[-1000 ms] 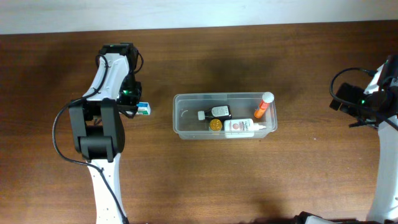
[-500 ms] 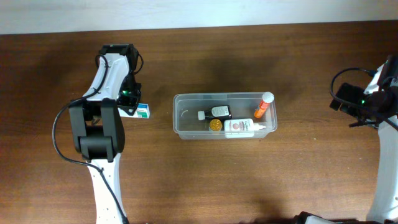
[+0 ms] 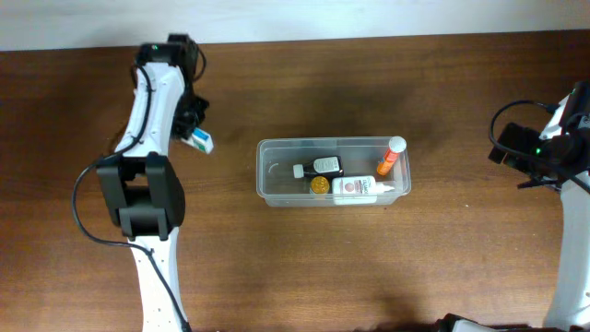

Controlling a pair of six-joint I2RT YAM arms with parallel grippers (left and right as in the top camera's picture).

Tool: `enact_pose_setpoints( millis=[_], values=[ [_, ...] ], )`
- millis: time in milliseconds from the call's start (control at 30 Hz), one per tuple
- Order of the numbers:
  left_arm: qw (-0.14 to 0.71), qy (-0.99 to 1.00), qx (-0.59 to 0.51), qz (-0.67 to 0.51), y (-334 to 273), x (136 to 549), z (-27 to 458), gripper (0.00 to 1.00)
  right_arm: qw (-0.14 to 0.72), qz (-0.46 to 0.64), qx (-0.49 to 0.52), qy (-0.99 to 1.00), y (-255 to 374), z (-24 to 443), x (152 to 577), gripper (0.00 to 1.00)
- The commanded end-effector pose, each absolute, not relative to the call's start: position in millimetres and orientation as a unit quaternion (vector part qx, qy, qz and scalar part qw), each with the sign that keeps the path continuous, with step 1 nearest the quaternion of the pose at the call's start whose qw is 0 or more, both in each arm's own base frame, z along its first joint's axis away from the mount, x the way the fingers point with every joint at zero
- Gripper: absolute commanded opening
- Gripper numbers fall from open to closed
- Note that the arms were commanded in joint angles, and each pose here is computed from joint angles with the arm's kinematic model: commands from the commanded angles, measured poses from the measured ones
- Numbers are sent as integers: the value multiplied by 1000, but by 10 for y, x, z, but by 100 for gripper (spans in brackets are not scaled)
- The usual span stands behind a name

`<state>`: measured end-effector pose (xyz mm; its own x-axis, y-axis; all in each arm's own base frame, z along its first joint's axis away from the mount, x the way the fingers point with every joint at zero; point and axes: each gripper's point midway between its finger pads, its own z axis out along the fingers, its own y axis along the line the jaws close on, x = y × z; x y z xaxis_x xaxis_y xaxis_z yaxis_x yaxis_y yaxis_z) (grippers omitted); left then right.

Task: Pack container
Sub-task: 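Carry the Panadol box over the container's left end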

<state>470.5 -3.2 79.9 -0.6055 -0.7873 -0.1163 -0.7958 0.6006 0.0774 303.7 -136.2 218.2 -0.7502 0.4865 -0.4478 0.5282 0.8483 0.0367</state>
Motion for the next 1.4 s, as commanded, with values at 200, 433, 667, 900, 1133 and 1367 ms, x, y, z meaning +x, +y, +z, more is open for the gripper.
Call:
enact_pose_setpoints(
  millis=[200, 433, 667, 900, 1133, 1367],
  values=[
    [82, 981, -173, -1, -541, 4696, 1700, 7, 234, -46, 275, 931, -1382, 2233, 3062, 99],
    [74, 995, 16, -62, -1374, 4422, 1902, 8, 234, -46, 275, 931, -1381, 2233, 3062, 98],
    [75, 984, 144, -69, -2012, 4163, 1943, 13, 234, -46, 275, 931, -1381, 2233, 3062, 98],
    [72, 973, 207, -65, -2362, 3891, 1987, 14, 234, -46, 275, 931, -1381, 2233, 3062, 98],
    [16, 967, 252, -47, -2284, 3519, 1847, 15, 234, -46, 275, 931, -1381, 2233, 3062, 98],
    [-44, 954, 297, -30, -2173, 3335, 1538, 15, 234, -46, 275, 931, -1381, 2233, 3062, 98]
  ],
)
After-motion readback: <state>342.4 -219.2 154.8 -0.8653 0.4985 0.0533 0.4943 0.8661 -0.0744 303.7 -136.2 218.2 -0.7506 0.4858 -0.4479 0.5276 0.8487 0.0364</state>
